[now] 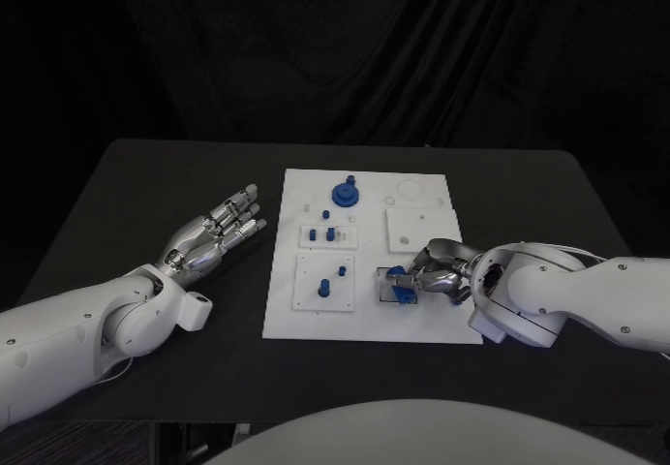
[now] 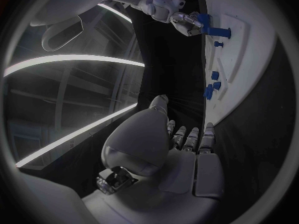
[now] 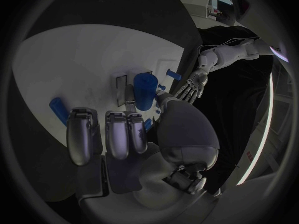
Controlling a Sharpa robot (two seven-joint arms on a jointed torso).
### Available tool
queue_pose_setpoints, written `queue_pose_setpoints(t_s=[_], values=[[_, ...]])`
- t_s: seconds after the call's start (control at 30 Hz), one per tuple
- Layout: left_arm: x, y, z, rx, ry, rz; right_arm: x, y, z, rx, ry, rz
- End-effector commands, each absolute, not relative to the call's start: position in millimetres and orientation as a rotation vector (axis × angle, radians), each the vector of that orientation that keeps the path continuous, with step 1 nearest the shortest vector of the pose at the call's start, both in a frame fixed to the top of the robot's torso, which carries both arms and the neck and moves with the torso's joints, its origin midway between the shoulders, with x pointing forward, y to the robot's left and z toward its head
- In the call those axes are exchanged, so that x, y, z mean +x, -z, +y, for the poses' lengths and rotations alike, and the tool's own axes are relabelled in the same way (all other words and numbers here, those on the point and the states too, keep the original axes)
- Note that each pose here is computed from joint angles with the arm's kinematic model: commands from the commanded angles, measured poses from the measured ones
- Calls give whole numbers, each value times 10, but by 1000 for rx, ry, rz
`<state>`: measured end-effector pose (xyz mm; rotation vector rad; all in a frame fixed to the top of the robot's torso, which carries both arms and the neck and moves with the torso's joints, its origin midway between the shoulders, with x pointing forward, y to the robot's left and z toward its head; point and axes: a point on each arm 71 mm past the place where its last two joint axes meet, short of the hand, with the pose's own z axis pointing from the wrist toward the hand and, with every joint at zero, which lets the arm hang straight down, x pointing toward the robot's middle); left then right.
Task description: Assemble the parts on the task board
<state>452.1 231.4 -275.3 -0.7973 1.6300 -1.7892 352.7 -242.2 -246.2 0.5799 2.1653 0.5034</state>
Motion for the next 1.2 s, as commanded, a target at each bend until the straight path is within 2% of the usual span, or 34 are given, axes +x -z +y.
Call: queue_pose_setpoints(t_s=[0.03,0.47,1.2], values=[[4514,2729,2296,-784,1830,1593,3519,2488,-2428,577,-475,2203],[4514,2730,2293,-785,1833,1596,3525,2500,-2404,543,-466,2220],[4520,2734,2289,-784,1836,1599,3567,2467,-2390,510,-506,2159]])
